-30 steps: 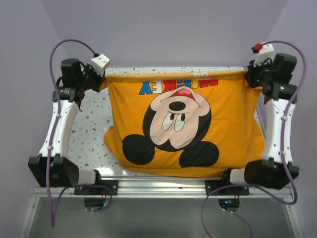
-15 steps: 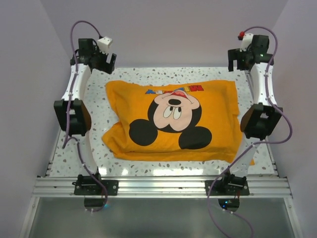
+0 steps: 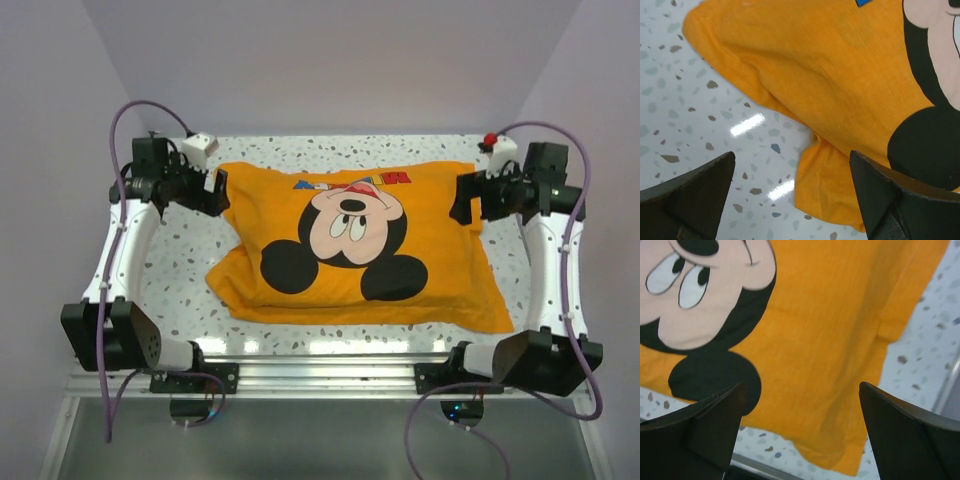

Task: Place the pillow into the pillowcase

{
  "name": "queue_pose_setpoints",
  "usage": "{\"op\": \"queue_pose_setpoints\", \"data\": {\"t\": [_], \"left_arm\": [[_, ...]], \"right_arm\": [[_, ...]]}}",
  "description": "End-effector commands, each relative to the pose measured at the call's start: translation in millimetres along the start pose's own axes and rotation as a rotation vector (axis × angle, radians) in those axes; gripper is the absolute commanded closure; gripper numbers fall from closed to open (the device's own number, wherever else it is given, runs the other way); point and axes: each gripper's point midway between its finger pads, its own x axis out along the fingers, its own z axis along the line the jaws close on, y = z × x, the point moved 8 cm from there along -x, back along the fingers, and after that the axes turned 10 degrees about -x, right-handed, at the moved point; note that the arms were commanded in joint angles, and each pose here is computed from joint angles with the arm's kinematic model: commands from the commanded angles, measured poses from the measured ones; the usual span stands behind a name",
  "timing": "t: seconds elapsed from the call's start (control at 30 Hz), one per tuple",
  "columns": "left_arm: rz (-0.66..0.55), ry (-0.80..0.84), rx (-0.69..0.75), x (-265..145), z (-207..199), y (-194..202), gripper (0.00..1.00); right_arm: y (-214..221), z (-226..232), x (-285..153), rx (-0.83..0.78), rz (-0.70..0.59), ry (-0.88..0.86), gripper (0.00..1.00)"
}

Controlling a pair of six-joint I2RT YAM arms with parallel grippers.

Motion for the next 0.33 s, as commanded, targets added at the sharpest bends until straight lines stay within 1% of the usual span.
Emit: {"op": "queue_pose_setpoints", "data": {"t": [0.0,0.03,0.07,0.1,0.13,0.17,0.3], "left_arm": [[0.03,0.033,-0.005,-3.4,-7.2,33.6,0.0],[0.036,0.029,-0.003,-2.1,-7.4,40.9,0.0],[0.054,0.023,-0.009,3.1,-6.3,54.8,0.0],[0.046,0.014,-0.004,0.6,-6.8,58.8,0.0],[0.05,0.013,-0.006,1.7,-6.9,63.4,0.0],[0.056,0.02,-0.012,4.3,-7.8,69.5,0.0],[0.043,0.045,-0.03,3.2,-11.4,68.1,0.0]], "right_arm": [[46.0,26.7,13.9,0.081,0.077,-0.115,0.01],[50.1,32.3,8.7,0.079,0.052,-0.106,0.01],[56.8,35.8,9.7,0.08,0.06,-0.11,0.01],[69.8,40.8,13.7,0.097,0.084,-0.118,0.01],[72.6,43.6,11.2,0.091,0.07,-0.108,0.01],[80.7,47.4,12.9,0.1,0.084,-0.115,0.02],[88.5,52.7,12.0,0.094,0.068,-0.11,0.01]]}}
